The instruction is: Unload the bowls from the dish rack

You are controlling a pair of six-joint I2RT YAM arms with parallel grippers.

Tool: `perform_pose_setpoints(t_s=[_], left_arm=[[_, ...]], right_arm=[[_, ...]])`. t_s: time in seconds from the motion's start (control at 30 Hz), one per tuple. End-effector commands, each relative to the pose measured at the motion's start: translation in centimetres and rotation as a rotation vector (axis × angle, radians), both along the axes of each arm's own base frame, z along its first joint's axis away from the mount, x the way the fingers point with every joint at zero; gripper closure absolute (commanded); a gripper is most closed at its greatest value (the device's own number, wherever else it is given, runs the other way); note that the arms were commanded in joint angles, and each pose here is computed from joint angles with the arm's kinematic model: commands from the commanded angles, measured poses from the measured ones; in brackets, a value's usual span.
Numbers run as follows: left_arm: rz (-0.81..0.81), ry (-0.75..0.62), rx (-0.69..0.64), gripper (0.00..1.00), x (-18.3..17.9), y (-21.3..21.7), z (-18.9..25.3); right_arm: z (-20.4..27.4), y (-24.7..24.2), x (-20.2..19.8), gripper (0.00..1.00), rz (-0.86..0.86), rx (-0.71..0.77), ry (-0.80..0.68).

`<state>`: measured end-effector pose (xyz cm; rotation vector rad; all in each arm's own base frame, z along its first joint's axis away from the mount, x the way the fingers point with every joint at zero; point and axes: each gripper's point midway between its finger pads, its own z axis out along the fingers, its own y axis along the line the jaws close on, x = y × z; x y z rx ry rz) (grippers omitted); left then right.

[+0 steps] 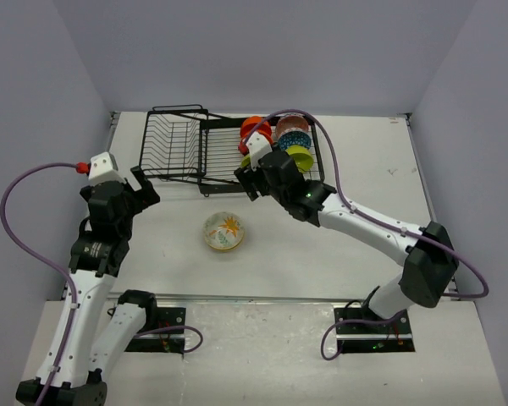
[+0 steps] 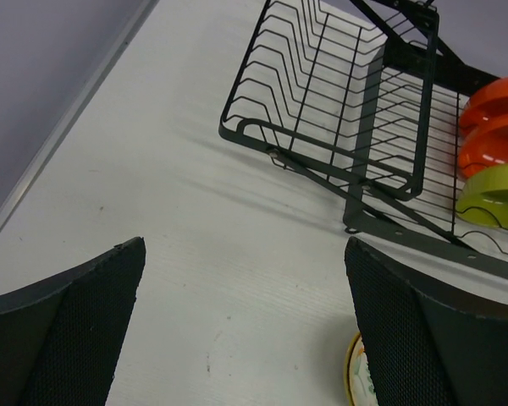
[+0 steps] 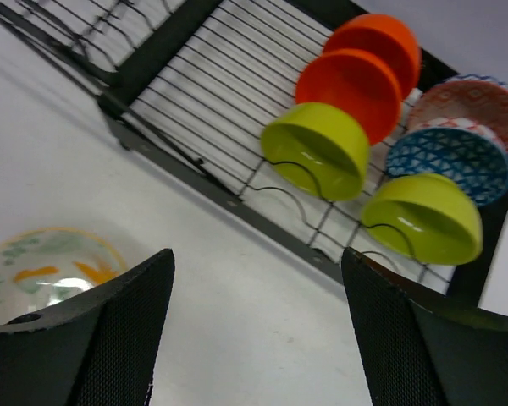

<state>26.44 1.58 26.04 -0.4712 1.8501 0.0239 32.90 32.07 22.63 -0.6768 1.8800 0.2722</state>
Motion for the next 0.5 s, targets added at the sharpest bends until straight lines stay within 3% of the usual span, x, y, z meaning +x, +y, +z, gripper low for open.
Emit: perform_pose_setpoints(t_s=[0.0,0.2,0.47], left_arm=[[-0.041,0.042,0.015,0.0,0.2,-0.4,-1.5],[-0.053,0.014,0.006,0.0,-0.2,-0.6,-1.1],[-0.079,-0.003,-0.004,0.0,-0.4,-1.1,-0.9]], right_arm=[[0.5,-2.3,3.7,0.2,-0.01,-0.295,-0.164],[-0.9,-4.6,10.4,0.17,0.022,-0.625,-0.289],[-3.1,-2.2,14.6,0.2,0.127,-0.721,-0.383]])
